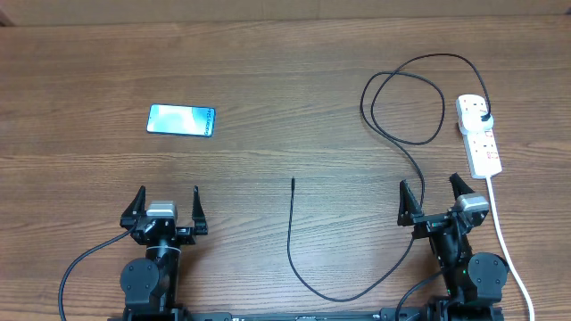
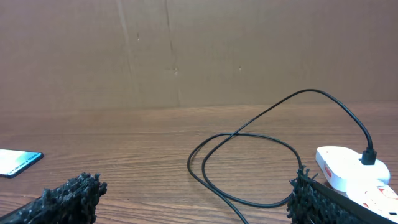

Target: Plug charger to phone and switch on socket

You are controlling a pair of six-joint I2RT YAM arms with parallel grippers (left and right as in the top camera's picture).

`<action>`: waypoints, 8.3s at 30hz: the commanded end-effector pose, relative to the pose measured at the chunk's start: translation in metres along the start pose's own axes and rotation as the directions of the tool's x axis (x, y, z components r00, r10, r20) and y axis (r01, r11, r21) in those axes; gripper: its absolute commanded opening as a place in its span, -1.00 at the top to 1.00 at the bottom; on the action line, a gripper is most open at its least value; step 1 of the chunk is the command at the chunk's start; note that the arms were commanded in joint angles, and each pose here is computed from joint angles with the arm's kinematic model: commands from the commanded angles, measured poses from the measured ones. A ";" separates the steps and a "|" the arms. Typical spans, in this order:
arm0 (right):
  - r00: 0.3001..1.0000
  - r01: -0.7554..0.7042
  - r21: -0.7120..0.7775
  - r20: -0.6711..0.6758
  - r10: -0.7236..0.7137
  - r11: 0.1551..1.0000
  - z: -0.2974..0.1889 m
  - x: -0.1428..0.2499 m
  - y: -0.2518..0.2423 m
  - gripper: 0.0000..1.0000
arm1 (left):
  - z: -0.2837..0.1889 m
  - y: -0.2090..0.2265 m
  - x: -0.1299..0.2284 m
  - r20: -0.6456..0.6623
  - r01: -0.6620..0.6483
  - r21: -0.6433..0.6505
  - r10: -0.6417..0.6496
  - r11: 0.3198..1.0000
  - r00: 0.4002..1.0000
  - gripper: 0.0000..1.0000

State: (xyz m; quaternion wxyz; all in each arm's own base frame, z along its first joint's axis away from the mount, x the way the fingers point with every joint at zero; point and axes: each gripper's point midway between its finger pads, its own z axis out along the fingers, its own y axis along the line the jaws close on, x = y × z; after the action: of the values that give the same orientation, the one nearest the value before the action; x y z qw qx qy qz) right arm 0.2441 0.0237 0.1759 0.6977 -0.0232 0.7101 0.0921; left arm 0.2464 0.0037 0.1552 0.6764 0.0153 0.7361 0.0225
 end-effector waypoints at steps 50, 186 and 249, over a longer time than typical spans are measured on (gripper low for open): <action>1.000 0.001 0.003 0.004 -0.001 1.000 0.000 0.002 0.000 -1.00 | 0.000 0.000 -0.001 0.007 0.003 0.003 -0.003 1.000 1.000 -0.99; 1.000 0.001 0.003 0.004 -0.001 1.000 0.000 0.002 0.000 -1.00 | 0.200 -0.002 -0.014 -0.131 0.348 -0.901 -0.926 0.261 0.354 -1.00; 1.000 0.001 0.003 0.004 -0.001 1.000 0.000 0.002 0.000 -1.00 | 0.237 0.011 0.132 0.124 0.252 -0.966 -0.954 -0.054 0.274 -1.00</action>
State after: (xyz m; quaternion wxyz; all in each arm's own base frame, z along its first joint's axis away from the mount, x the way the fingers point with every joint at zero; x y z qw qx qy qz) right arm 0.2441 0.0239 0.1759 0.6977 -0.0234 0.7100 0.0924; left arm 0.4675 0.0156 0.0105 0.1822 -0.7066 0.6805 0.0669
